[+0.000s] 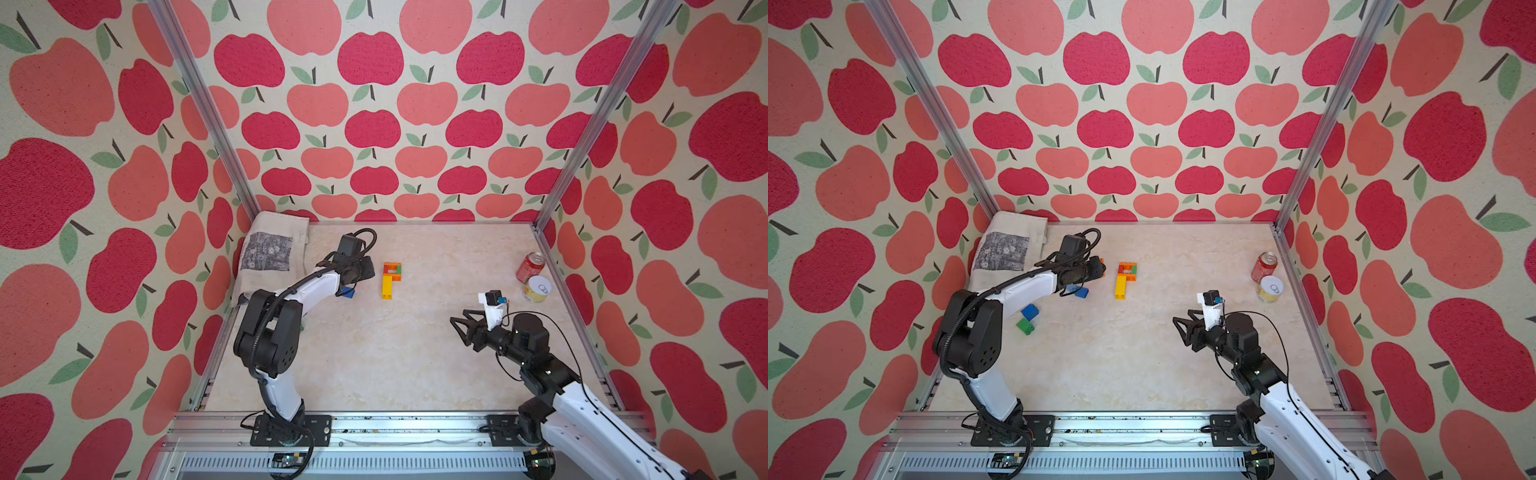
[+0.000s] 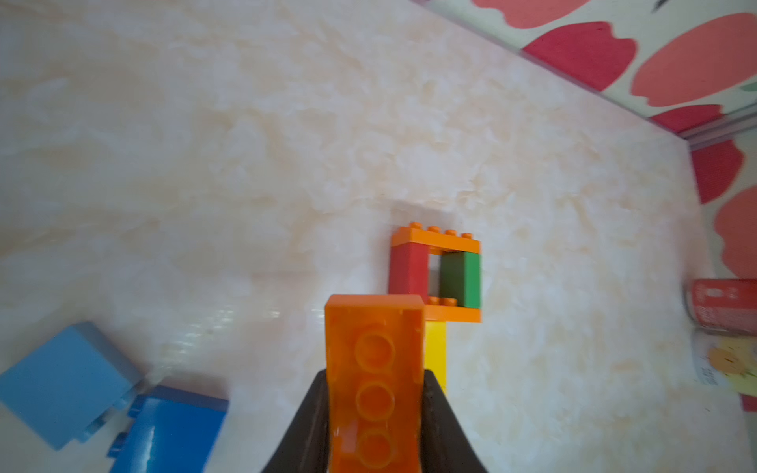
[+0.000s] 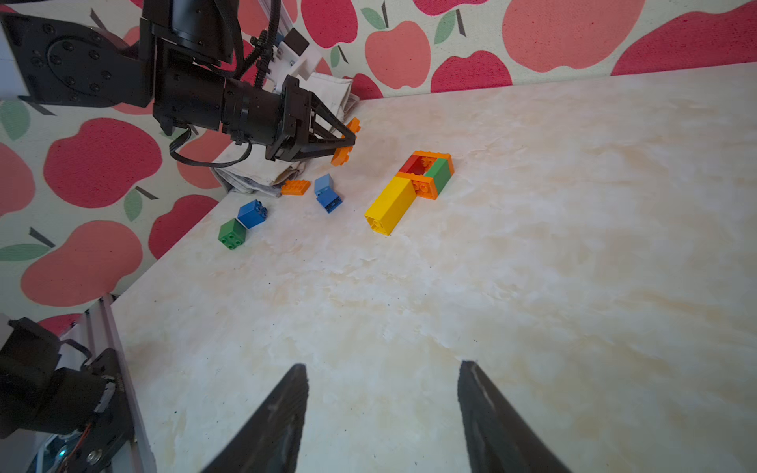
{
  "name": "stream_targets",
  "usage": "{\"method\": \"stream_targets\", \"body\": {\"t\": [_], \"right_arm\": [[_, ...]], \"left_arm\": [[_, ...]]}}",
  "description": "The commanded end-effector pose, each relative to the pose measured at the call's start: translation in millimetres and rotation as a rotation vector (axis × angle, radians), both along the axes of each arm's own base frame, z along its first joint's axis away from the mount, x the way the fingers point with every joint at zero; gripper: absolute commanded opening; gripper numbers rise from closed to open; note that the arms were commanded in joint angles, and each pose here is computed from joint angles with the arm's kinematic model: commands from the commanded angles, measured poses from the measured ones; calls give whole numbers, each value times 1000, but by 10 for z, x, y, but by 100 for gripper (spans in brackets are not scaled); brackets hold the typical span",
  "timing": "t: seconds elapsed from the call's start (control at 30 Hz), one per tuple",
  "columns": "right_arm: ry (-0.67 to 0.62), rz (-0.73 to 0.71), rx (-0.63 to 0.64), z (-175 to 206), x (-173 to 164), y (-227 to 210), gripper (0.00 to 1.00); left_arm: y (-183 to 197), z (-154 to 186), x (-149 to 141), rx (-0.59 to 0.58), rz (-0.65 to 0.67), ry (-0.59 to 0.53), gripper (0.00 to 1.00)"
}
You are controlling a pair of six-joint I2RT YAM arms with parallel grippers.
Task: Assemble the letter p with lego
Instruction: Adjust the lego brick at the center of the board.
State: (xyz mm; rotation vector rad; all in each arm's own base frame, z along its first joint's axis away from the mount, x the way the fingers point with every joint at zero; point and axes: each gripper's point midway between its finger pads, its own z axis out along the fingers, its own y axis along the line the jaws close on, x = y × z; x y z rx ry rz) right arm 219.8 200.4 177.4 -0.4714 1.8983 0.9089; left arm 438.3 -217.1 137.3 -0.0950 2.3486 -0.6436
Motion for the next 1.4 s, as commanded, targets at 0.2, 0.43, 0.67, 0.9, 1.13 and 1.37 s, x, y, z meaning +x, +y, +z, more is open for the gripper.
{"method": "stream_targets", "body": {"t": [0.2,0.43,0.67,0.9,1.13,1.37], "right_arm": [[23,212,231,345,-78,467,58],[78,319,272,377,-71,679,58],[61,420,325,498,-157,839,55],[-29,482,315,672,-277,844,52],[-139,471,241,846,-309,693,56],[-216,470,270,1086,-320,633,59]], "left_arm": [[-967,855,-869,-366,-519,-374,15],[-1080,941,-1302,-464,-700,-487,15],[-1117,1090,-1585,-599,-819,-570,14],[-1145,1123,-1799,-627,-908,-619,14],[-1140,1136,-1994,-644,-998,-642,14],[-1256,1150,-2236,-661,-1109,-663,14]]}}
